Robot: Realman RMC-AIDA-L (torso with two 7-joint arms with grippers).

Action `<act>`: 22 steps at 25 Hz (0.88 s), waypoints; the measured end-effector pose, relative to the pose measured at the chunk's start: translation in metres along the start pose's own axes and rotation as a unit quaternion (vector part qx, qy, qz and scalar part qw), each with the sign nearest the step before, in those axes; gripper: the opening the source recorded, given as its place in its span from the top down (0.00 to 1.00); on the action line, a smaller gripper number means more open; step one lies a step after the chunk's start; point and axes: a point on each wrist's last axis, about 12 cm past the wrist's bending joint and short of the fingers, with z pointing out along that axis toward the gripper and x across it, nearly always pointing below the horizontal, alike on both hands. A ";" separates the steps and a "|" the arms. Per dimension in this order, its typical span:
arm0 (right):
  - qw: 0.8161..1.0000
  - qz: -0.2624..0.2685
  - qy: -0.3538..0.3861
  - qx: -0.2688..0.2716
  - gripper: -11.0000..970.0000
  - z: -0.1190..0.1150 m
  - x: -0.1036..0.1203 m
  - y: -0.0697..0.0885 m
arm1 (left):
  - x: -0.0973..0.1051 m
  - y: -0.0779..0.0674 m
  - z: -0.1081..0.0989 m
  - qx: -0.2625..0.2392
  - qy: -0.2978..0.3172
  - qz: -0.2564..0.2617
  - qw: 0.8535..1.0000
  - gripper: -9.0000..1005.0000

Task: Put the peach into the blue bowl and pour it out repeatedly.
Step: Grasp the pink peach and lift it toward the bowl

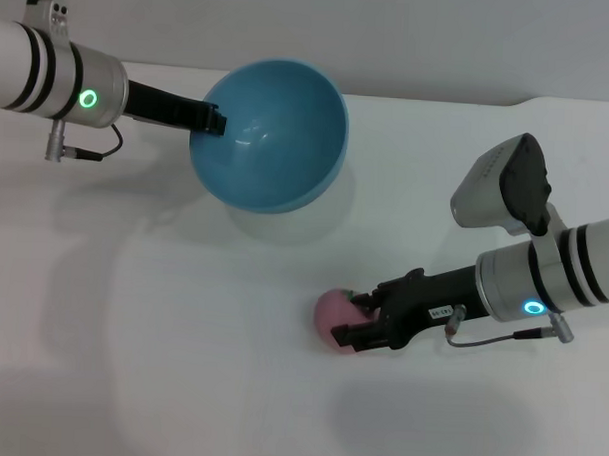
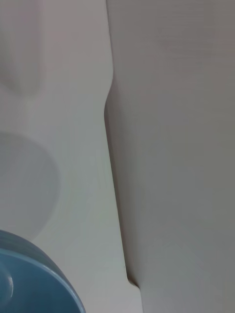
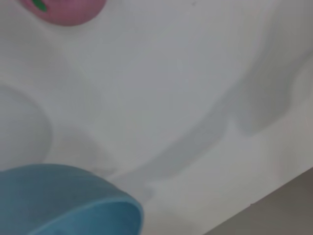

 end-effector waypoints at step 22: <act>0.976 0.117 -0.185 0.000 0.87 -0.053 0.038 -0.007 | 0.002 0.001 -0.002 -0.007 0.004 0.014 1.000 0.99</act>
